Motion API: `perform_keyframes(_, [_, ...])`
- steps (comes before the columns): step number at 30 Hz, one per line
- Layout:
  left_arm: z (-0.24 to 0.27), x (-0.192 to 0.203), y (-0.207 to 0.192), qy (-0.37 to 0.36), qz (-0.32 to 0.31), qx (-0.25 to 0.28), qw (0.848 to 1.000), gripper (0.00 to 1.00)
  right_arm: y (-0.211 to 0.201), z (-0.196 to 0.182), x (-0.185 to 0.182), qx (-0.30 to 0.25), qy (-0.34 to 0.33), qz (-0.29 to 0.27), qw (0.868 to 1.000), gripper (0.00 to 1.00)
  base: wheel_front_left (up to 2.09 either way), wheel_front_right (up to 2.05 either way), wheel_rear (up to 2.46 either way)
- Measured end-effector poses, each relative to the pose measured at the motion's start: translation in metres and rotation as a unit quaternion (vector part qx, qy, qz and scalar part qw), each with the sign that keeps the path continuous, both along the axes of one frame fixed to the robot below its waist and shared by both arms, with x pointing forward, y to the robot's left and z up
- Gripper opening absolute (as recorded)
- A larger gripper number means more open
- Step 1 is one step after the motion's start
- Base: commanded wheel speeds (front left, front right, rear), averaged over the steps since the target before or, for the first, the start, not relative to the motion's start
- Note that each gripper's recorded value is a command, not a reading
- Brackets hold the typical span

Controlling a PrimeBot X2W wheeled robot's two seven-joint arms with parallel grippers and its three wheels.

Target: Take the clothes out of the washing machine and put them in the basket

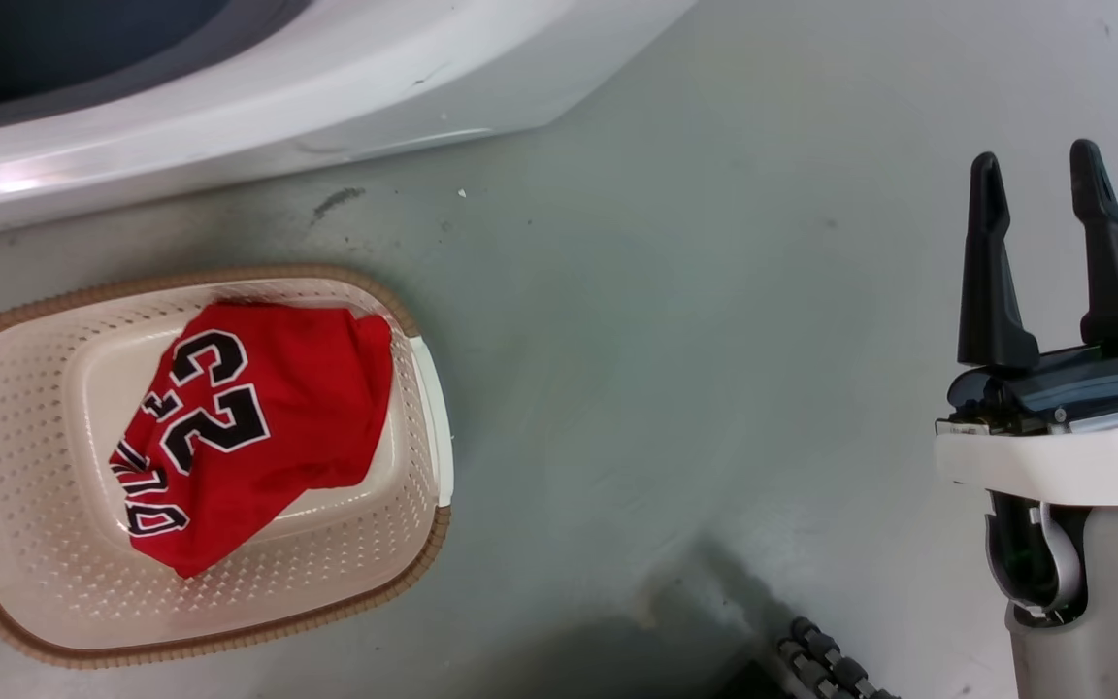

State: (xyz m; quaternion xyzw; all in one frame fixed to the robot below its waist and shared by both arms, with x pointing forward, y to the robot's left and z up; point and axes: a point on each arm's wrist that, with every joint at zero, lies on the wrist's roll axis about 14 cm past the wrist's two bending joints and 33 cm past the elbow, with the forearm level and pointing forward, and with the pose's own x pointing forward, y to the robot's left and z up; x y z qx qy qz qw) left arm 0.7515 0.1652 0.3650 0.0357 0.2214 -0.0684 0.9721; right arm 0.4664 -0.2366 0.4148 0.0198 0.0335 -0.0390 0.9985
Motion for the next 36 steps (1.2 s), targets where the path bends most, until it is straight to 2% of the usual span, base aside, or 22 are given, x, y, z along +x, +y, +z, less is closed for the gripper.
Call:
perform_keyframes(7, [-0.040, 0.011, -0.010, 0.106, -0.004, 0.004, 0.994, 1.00, -0.005, -0.019, 0.006, -0.002, 0.016, -0.006, 1.000, 1.00, 0.00, 0.00, 0.00])
perform_keyframes(11, [-0.062, 0.012, -0.003, 0.161, 0.001, 0.019, 0.987, 1.00, -0.009, -0.027, 0.007, -0.001, 0.023, -0.010, 1.000, 1.00, 0.00, 0.00, 0.00])
perform_keyframes(15, [-0.081, 0.012, -0.003, 0.204, 0.008, 0.010, 0.979, 1.00, -0.013, -0.035, 0.006, -0.003, 0.032, -0.016, 0.999, 1.00, 0.00, 0.00, 0.00])
perform_keyframes(26, [-0.103, 0.020, -0.005, 0.219, 0.025, 0.017, 0.975, 1.00, -0.014, -0.048, 0.005, 0.000, 0.046, -0.017, 0.999, 1.00, 0.00, 0.00, 0.00])
perform_keyframes(27, [-0.103, 0.020, -0.005, 0.220, 0.023, 0.022, 0.975, 0.64, -0.014, -0.048, 0.005, 0.001, 0.047, -0.017, 0.999, 1.00, 0.00, 0.00, 0.00])
perform_keyframes(28, [-0.103, 0.020, -0.005, 0.219, 0.023, 0.022, 0.975, 0.06, -0.014, -0.048, 0.005, 0.001, 0.046, -0.017, 0.999, 1.00, 0.00, 0.00, 0.00])
perform_keyframes(29, [-0.103, 0.021, -0.004, 0.218, 0.023, 0.023, 0.976, 0.00, -0.014, -0.047, 0.005, 0.001, 0.046, -0.017, 0.999, 1.00, 0.00, 0.00, 0.00])
perform_keyframes(36, [-0.092, 0.025, -0.003, 0.186, 0.017, 0.024, 0.982, 0.00, -0.014, -0.042, 0.006, 0.002, 0.039, -0.018, 0.999, 1.00, 0.00, 0.00, 0.00])
